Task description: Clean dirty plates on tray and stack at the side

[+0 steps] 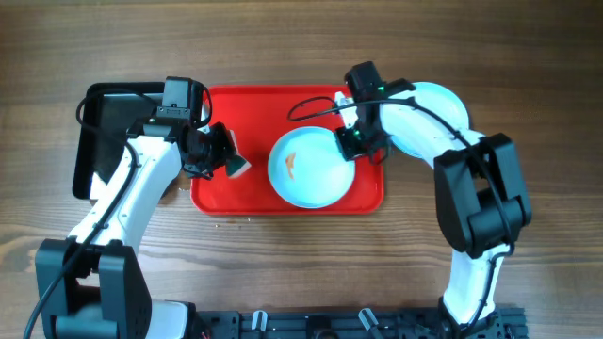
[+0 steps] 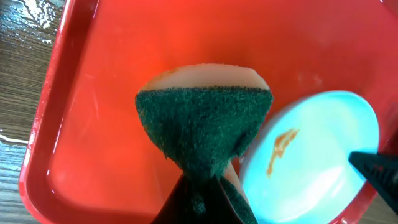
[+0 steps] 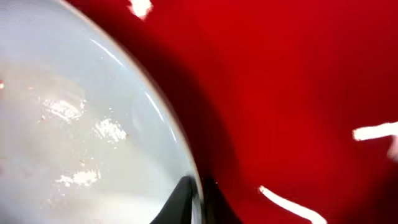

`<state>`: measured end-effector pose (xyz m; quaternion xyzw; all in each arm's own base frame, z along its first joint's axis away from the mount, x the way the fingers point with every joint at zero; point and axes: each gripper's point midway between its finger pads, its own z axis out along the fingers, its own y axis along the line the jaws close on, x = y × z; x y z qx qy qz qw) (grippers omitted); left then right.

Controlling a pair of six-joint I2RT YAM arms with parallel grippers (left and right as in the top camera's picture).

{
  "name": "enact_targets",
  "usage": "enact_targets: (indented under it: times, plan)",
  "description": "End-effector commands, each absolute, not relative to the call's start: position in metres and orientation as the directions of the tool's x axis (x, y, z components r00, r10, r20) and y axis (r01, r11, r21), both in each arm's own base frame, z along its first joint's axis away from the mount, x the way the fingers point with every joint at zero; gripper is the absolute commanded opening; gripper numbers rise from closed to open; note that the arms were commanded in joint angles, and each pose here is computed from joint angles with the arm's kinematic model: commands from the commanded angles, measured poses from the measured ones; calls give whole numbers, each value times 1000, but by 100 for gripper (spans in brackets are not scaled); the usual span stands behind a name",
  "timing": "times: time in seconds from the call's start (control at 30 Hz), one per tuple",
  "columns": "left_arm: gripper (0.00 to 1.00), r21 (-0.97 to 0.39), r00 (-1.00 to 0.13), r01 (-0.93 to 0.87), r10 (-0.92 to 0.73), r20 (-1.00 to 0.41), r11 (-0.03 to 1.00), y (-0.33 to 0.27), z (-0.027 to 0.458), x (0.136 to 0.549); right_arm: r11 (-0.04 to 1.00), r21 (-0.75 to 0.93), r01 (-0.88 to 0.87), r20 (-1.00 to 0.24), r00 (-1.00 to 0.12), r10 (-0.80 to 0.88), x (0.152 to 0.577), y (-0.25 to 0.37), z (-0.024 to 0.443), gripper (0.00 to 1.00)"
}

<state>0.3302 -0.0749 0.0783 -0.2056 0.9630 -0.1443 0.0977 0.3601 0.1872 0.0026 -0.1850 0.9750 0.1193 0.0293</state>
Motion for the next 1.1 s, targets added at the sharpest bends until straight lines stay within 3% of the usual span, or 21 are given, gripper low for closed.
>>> enact_targets:
  times: [0.0, 0.17, 0.27, 0.37, 0.73, 0.87, 1.07]
  plan:
    - [4, -355, -906, -358, -413, -92, 864, -85, 76, 327, 916, 275, -291, -103, -957, -273, 357, 213, -4, 4]
    - [4, -483, -949, -231, -305, -80, 845, -113, 87, 326, 922, 303, -241, -166, -966, -198, 374, 225, 0, 4]
    - [4, -490, -964, -167, -246, -100, 855, -134, 88, 323, 924, 326, -201, -177, -973, -149, 380, 230, 2, 4]
    - [4, -404, -965, -150, -222, -137, 902, -146, 79, 320, 909, 371, -190, -168, -976, -135, 378, 239, 5, 4]
    - [4, -363, -965, -104, -183, -189, 926, -172, 19, 354, 909, 367, -198, -135, -978, -159, 362, 252, 3, 4]
    - [4, -189, -958, -160, -199, -207, 969, -141, -10, 356, 923, 336, -190, -118, -980, -158, 359, 245, 0, 4]
    - [4, 77, -944, -275, -254, -210, 958, -69, -15, 344, 940, 278, -200, -109, -978, -176, 356, 234, -4, 4]
